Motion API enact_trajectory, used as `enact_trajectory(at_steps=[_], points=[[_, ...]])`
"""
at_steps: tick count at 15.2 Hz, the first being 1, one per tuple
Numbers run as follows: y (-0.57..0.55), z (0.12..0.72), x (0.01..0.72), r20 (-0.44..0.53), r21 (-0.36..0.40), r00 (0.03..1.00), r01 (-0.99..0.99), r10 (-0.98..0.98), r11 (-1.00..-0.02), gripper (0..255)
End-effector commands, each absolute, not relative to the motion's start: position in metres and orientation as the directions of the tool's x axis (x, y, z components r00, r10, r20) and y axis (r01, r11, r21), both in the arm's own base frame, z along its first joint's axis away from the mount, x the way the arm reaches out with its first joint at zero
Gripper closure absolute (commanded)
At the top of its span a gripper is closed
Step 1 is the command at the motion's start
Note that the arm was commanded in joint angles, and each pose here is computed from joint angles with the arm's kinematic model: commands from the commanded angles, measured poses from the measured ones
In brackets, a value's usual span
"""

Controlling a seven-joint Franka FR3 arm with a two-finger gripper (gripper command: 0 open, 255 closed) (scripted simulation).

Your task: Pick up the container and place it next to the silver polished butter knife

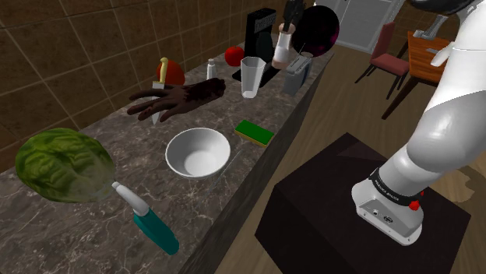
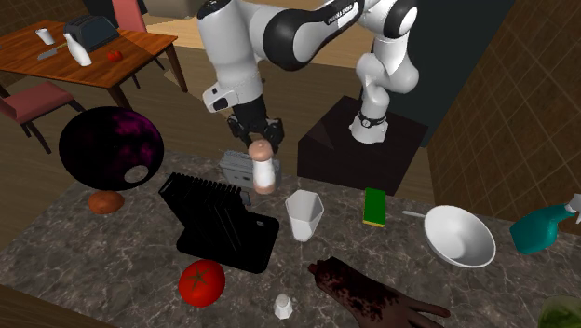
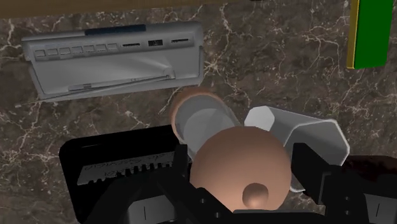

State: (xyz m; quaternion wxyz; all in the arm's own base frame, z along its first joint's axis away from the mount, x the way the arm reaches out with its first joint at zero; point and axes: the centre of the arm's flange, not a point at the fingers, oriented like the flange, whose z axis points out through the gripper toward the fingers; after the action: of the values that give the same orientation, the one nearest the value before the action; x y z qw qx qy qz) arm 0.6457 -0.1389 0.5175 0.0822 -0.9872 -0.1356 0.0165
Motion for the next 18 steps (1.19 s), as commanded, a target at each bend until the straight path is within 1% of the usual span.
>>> enact_trajectory(at_steps=[1,18], points=[[-0.113,0.524,0.64,-0.01,-0.166,0.963,0.264,0.27,-0.95,255],[0.092,0.599,0.585,-0.01,-0.166,0.963,0.264,0.27,-0.95,255]])
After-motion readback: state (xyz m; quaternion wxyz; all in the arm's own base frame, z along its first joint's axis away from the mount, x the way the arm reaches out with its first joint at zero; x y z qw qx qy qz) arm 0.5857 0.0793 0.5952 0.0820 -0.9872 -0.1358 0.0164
